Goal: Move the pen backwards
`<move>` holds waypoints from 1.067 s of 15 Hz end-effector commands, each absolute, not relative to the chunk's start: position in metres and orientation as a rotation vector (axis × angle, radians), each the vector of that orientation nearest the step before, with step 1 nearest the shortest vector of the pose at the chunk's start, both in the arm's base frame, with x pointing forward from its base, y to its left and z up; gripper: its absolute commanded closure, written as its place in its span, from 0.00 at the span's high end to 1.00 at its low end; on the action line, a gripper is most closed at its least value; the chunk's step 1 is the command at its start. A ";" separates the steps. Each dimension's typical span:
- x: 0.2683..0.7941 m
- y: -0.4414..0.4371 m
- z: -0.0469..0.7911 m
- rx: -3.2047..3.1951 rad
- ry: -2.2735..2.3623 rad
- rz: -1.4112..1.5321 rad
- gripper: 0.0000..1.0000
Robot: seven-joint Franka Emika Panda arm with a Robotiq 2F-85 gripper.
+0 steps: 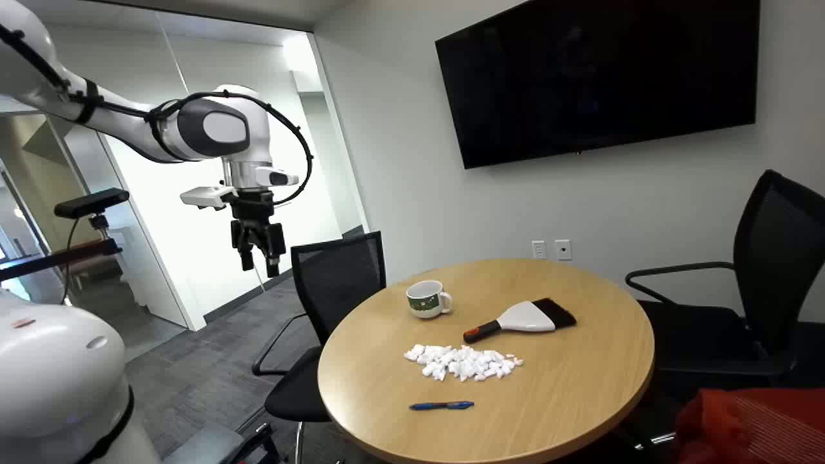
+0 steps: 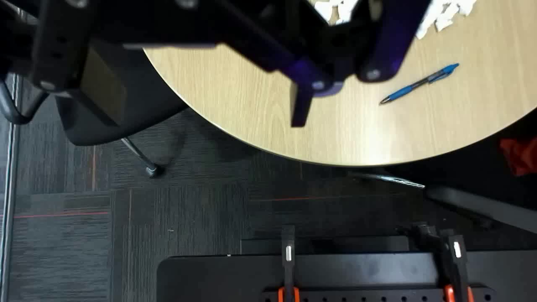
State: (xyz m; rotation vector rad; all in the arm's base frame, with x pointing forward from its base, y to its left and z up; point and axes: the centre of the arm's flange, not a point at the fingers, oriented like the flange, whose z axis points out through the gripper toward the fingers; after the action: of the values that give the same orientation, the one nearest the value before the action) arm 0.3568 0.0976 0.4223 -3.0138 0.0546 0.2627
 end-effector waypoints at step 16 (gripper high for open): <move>0.402 -0.020 0.345 -3.017 0.727 -0.132 1.00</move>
State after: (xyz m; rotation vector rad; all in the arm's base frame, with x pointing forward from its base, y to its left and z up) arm 0.3896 0.0149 0.3923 -3.0320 0.5247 -0.0340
